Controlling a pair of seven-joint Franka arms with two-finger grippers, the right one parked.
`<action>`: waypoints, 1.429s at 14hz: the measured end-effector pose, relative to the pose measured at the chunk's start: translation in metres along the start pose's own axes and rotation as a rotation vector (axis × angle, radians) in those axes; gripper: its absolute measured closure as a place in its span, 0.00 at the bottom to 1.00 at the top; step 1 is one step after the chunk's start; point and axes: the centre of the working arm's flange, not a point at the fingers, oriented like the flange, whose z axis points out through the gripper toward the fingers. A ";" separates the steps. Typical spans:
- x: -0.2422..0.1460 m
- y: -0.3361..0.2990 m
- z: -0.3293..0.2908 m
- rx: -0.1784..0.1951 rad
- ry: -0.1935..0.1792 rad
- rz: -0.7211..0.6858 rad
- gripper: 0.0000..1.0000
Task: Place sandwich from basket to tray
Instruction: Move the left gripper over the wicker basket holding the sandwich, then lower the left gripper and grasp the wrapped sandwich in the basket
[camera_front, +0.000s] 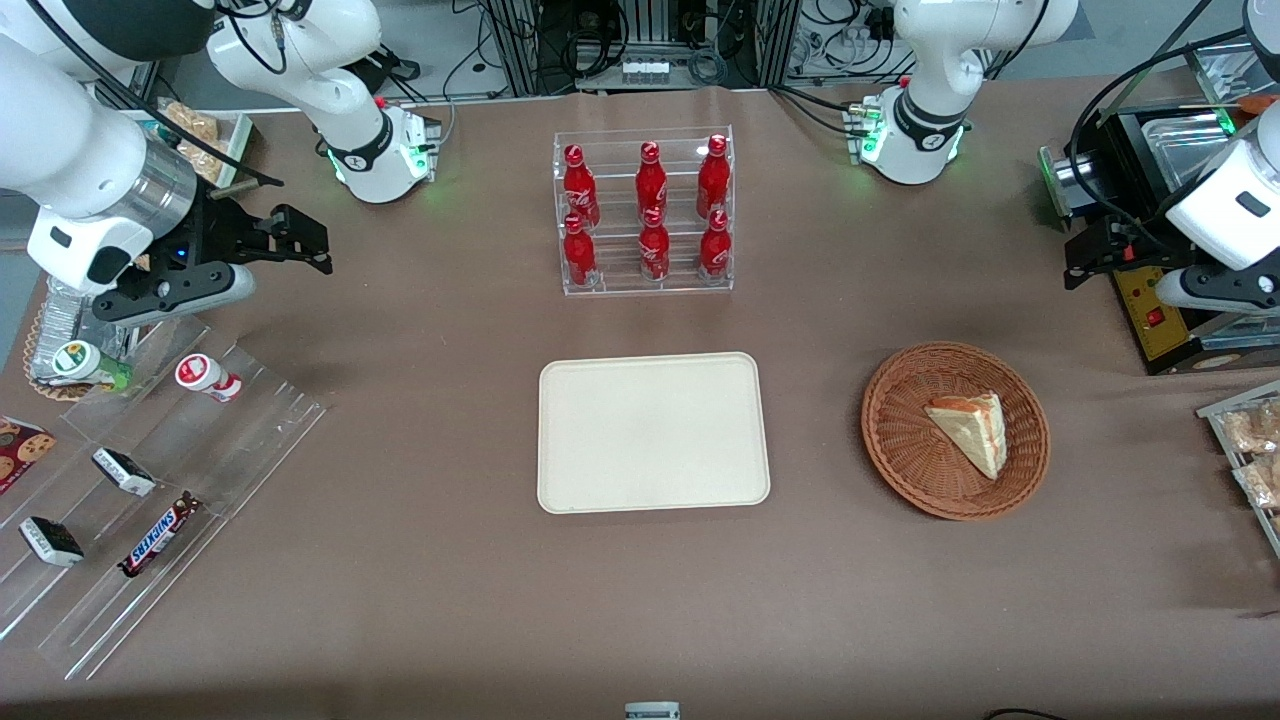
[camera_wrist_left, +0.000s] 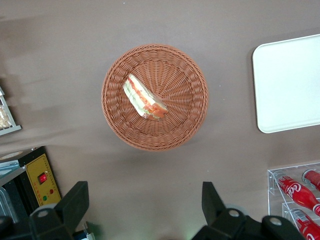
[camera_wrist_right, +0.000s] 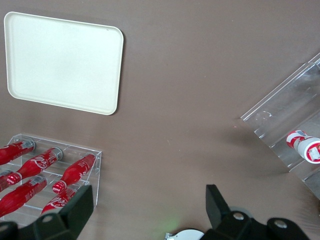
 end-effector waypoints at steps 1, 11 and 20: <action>0.000 0.000 0.000 0.000 -0.001 0.000 0.00; -0.001 0.000 0.009 -0.004 -0.043 0.004 0.00; 0.023 -0.009 0.221 0.054 0.006 0.017 0.00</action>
